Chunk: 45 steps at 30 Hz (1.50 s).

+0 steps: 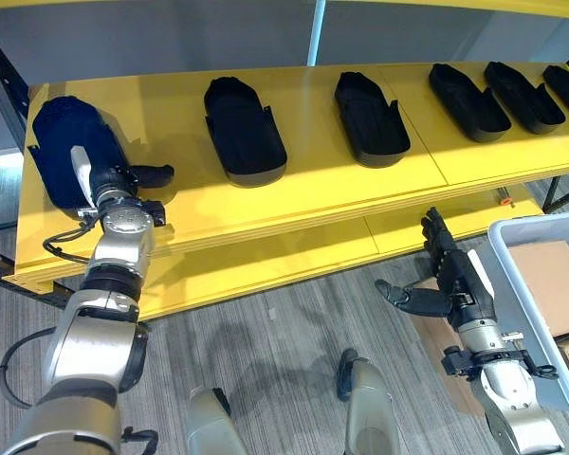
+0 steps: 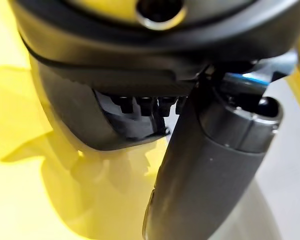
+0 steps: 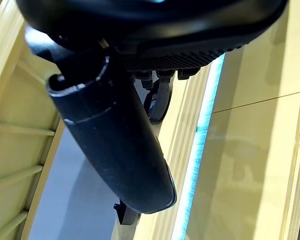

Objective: Move parts from the plastic box to the shelf.

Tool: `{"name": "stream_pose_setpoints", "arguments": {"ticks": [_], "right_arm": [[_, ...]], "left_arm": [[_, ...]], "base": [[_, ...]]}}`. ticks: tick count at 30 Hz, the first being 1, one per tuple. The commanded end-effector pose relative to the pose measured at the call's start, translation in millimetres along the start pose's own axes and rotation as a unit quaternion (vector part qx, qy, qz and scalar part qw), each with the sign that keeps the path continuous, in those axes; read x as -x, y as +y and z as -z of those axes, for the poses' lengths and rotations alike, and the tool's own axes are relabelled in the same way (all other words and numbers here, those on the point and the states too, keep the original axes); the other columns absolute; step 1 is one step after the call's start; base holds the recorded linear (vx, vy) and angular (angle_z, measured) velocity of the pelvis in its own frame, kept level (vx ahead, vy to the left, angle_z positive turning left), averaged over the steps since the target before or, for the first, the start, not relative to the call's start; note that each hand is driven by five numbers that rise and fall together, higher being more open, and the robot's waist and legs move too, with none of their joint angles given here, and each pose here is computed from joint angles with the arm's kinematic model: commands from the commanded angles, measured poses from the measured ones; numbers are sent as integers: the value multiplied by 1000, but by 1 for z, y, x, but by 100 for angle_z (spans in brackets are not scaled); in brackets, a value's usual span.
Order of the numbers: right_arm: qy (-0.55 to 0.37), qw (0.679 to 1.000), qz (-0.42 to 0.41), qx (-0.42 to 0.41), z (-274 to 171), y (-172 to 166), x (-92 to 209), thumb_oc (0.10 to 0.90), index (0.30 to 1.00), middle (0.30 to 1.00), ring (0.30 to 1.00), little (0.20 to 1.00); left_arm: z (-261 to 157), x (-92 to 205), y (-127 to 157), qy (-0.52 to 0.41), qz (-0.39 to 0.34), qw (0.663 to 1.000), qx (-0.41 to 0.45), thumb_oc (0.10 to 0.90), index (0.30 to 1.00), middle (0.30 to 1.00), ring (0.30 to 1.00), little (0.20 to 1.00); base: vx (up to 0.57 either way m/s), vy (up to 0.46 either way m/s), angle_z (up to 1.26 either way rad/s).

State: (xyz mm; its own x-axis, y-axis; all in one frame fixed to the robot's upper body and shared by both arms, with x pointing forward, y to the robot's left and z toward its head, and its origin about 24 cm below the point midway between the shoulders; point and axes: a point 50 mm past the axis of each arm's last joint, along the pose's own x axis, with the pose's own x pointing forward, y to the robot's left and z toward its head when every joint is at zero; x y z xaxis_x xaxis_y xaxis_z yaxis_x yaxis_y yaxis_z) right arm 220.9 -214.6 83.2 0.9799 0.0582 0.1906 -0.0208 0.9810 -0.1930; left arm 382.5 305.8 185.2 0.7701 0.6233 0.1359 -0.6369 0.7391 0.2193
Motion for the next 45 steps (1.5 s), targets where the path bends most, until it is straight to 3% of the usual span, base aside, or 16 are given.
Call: {"name": "stream_pose_setpoints", "arguments": {"ticks": [1, 7, 10, 17, 35, 45], "right_arm": [[-139, 990, 25, 10, -53, -21, -4, 900, 1000, 1000, 1000, 1000], [-139, 990, 21, 13, -54, -22, -4, 900, 1000, 1000, 1000, 1000], [-142, 990, 19, 13, -56, -24, -4, 900, 1000, 1000, 1000, 1000], [-149, 989, 14, 14, -59, -26, -3, 900, 1000, 1000, 1000, 1000], [-149, 988, 18, 20, -60, -29, -1, 900, 1000, 1000, 1000, 1000], [-149, 988, 25, 25, -59, -32, -1, 900, 1000, 1000, 1000, 1000]], "left_arm": [[-71, -12, 15, -93, -32, 993, 61, 900, 1000, 1000, 1000, 1000], [-67, -14, 17, -89, -36, 995, 25, 900, 1000, 1000, 1000, 1000], [-57, -16, 22, -90, -33, 994, -58, 900, 1000, 1000, 1000, 1000], [-40, -21, 35, -70, -35, 987, -140, 900, 1000, 1000, 1000, 1000], [-37, -21, 42, -82, -35, 979, -182, 900, 1000, 1000, 1000, 1000], [-64, -16, 42, -146, -46, 978, -140, 900, 1000, 1000, 1000, 1000]], "base": [[0, 0, 0], [0, 0, 0], [-6, 6, 1], [0, 0, 0], [0, 0, 0], [0, 0, 0]]}}
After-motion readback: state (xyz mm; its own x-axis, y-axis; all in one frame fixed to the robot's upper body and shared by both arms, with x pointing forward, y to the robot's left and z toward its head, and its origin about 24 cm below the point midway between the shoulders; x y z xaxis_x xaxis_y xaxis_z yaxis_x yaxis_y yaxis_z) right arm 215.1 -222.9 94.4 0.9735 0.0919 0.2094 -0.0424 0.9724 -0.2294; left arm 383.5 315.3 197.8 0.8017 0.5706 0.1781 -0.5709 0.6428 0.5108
